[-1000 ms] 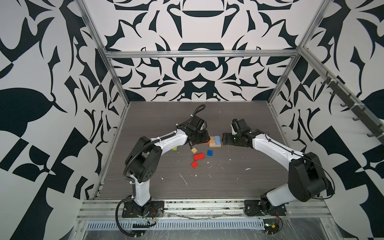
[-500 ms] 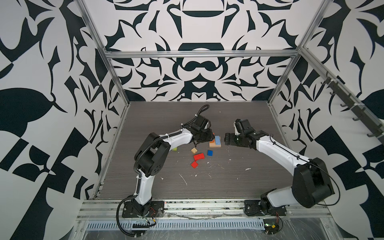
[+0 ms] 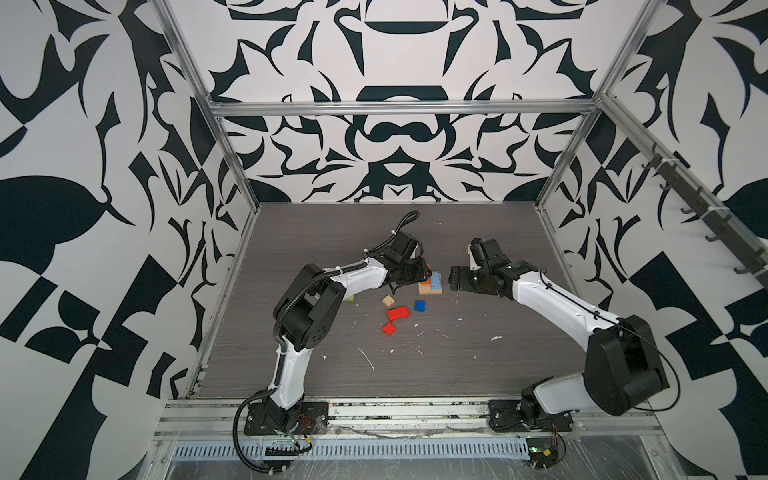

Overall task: Build the wood block tower
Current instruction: 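Lift the orange-red block and carry it over the planks beside the blue block, then lower the orange-red block onto the planks next to the light blue block, then open the left gripper and raise it off the orange-red block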

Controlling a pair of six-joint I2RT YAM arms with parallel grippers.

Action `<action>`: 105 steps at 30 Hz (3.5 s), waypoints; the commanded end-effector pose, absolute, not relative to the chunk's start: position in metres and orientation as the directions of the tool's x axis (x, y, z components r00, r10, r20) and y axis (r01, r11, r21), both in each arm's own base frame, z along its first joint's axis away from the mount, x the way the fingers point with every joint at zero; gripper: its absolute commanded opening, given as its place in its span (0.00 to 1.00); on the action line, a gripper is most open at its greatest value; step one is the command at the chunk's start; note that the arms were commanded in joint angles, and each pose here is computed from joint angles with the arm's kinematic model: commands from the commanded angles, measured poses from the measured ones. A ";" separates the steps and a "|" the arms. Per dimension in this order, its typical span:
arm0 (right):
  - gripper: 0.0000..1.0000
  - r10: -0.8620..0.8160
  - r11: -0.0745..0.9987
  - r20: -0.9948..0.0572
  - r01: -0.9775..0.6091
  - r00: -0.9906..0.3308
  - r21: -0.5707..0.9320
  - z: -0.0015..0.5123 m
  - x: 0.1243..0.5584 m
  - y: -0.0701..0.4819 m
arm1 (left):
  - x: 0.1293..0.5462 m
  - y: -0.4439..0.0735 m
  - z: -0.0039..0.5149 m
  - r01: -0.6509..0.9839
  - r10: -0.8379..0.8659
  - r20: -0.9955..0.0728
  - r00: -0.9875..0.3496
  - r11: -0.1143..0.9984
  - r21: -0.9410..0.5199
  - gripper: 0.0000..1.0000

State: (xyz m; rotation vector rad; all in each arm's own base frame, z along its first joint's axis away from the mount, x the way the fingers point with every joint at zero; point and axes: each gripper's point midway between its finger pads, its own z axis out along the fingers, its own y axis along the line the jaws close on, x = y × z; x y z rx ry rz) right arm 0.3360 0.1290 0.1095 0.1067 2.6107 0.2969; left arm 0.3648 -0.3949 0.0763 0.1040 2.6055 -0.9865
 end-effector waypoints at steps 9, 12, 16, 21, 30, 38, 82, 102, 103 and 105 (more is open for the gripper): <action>0.93 0.133 0.973 -0.492 0.018 -0.860 0.231 0.116 0.335 0.125 | 0.361 -0.400 0.060 0.166 -0.058 -0.319 -0.946 0.757 -0.632 0.33; 0.93 0.131 0.973 -0.495 0.015 -0.859 0.231 0.117 0.336 0.125 | 0.361 -0.399 0.057 0.164 -0.058 -0.316 -0.947 0.759 -0.630 0.34; 0.93 0.131 0.973 -0.493 0.016 -0.860 0.231 0.117 0.336 0.125 | 0.360 -0.398 0.054 0.156 -0.060 -0.309 -0.949 0.762 -0.628 0.34; 0.93 0.131 0.973 -0.490 0.016 -0.862 0.231 0.116 0.336 0.126 | 0.360 -0.396 0.054 0.152 -0.064 -0.311 -0.948 0.769 -0.621 0.35; 0.93 0.129 0.973 -0.492 0.013 -0.861 0.232 0.116 0.337 0.126 | 0.359 -0.395 0.051 0.144 -0.066 -0.303 -0.951 0.772 -0.619 0.36; 0.92 0.130 0.972 -0.487 0.014 -0.863 0.234 0.114 0.336 0.126 | 0.358 -0.393 0.047 0.131 -0.072 -0.295 -0.953 0.778 -0.615 0.38; 0.92 0.131 0.980 -0.504 0.034 -0.854 0.196 0.107 0.356 0.124 | 0.363 -0.399 0.095 0.220 -0.039 -0.374 -0.927 0.751 -0.622 0.47; 0.96 0.155 0.981 -0.474 0.080 -0.867 0.174 0.079 0.380 0.120 | 0.362 -0.356 0.088 0.153 -0.046 -0.368 -0.929 0.857 -0.493 0.96; 0.96 0.157 0.981 -0.477 0.081 -0.865 0.176 0.079 0.381 0.120 | 0.363 -0.354 0.087 0.151 -0.047 -0.371 -0.927 0.861 -0.485 1.00; 0.96 0.159 0.981 -0.479 0.082 -0.863 0.178 0.079 0.384 0.121 | 0.364 -0.349 0.084 0.141 -0.047 -0.373 -0.927 0.876 -0.462 1.00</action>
